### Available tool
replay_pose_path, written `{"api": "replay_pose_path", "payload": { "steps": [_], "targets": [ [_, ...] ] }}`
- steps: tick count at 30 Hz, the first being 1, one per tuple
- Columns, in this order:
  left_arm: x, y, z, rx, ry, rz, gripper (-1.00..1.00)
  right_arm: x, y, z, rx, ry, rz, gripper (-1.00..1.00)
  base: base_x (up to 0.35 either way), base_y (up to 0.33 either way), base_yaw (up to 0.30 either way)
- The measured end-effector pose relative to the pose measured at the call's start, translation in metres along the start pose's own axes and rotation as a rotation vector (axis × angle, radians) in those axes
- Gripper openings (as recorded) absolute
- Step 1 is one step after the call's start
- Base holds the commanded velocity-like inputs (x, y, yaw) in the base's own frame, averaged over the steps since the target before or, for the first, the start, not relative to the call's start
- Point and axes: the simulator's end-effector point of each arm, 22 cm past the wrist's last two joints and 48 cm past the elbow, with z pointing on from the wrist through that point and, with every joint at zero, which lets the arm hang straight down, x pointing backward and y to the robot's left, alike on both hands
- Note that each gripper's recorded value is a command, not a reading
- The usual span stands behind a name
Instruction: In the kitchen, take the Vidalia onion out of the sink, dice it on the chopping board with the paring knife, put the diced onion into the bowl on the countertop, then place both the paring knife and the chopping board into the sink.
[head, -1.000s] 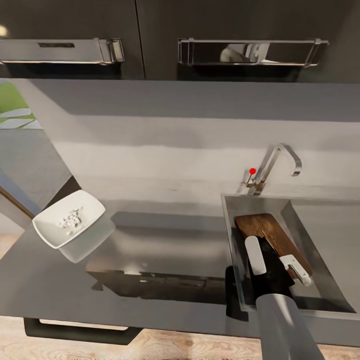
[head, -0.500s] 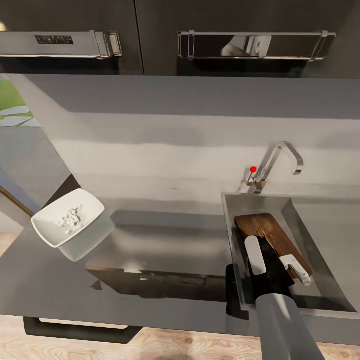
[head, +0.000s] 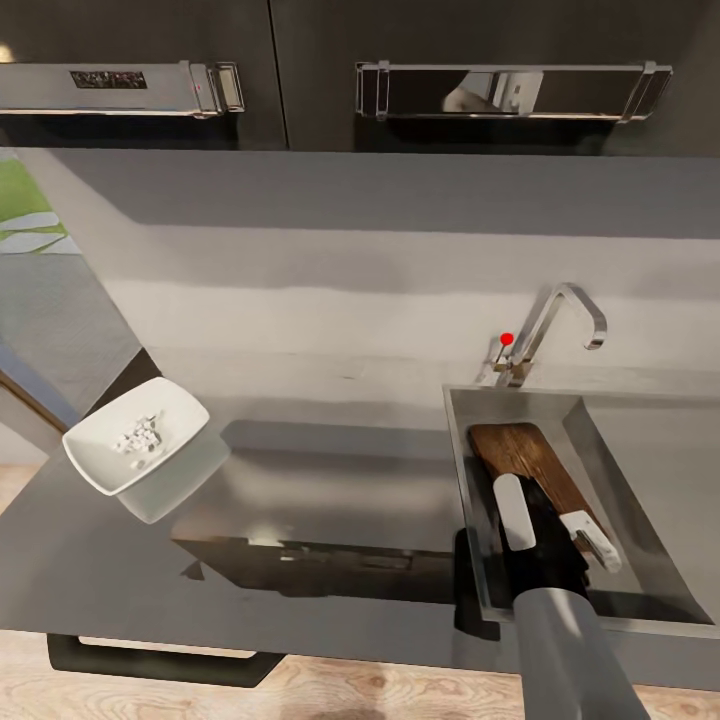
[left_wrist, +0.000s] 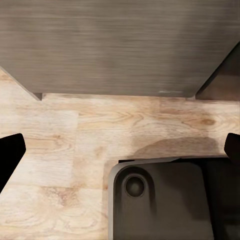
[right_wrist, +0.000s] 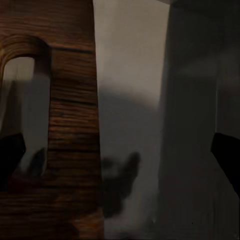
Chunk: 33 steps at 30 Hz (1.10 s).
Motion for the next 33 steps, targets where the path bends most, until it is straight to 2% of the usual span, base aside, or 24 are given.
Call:
{"api": "replay_pose_path", "payload": {
  "steps": [11, 14, 15, 16, 18, 22, 23, 25, 26, 28, 31, 33],
  "targets": [
    [0.0, 0.0, 0.0, 0.0, -0.001, 0.0, 1.0, -0.004, 0.002, -0.002, -0.012, 0.0, 0.011, 1.0, 0.0, 0.0, 0.0],
    [0.0, 0.0, 0.0, 0.0, 0.0, 0.0, 1.0, -0.036, 0.019, -0.029, -0.098, -0.046, 0.066, 1.0, 0.0, 0.0, 0.0],
    [0.0, 0.0, 0.0, 0.0, 0.0, 0.0, 1.0, -0.06, 0.034, -0.058, -0.182, -0.088, 0.071, 1.0, -0.024, 0.0, 0.0],
    [0.0, 0.0, 0.0, 0.0, 0.0, 0.0, 1.0, -0.076, 0.044, -0.083, -0.25, -0.122, 0.054, 1.0, -0.097, 0.0, 0.0],
    [0.0, 0.0, 0.0, 0.0, 0.0, 0.0, 1.0, -0.091, 0.06, -0.126, -0.357, -0.178, -0.045, 1.0, -0.192, 0.0, 0.0],
    [0.0, 0.0, 0.0, 0.001, 0.001, 0.0, 1.0, -0.091, 0.075, -0.165, -0.453, -0.234, -0.19, 1.0, -0.291, 0.0, 0.0],
    [0.0, 0.0, 0.0, 0.001, 0.001, 0.0, 1.0, -0.085, 0.086, -0.18, -0.514, -0.244, -0.235, 1.0, -0.329, 0.0, 0.0],
    [0.0, 0.0, 0.0, 0.001, 0.001, 0.0, 1.0, -0.077, 0.098, -0.192, -0.579, -0.243, -0.269, 1.0, -0.333, 0.0, 0.0],
    [0.0, 0.0, 0.0, 0.0, 0.001, 0.0, 1.0, -0.071, 0.106, -0.199, -0.623, -0.24, -0.305, 1.0, -0.335, 0.0, 0.0],
    [0.0, 0.0, 0.0, 0.001, 0.001, 0.0, 1.0, -0.066, 0.11, -0.202, -0.646, -0.237, -0.335, 1.0, -0.335, 0.0, 0.0],
    [0.0, 0.0, 0.0, 0.001, 0.001, 0.0, 1.0, -0.051, 0.122, -0.216, -0.721, -0.233, -0.416, 1.0, -0.336, 0.0, 0.0],
    [0.0, 0.0, 0.0, 0.001, 0.001, 0.0, 1.0, -0.044, 0.127, -0.224, -0.755, -0.233, -0.444, 1.0, -0.336, 0.0, 0.0]
  ]
}}
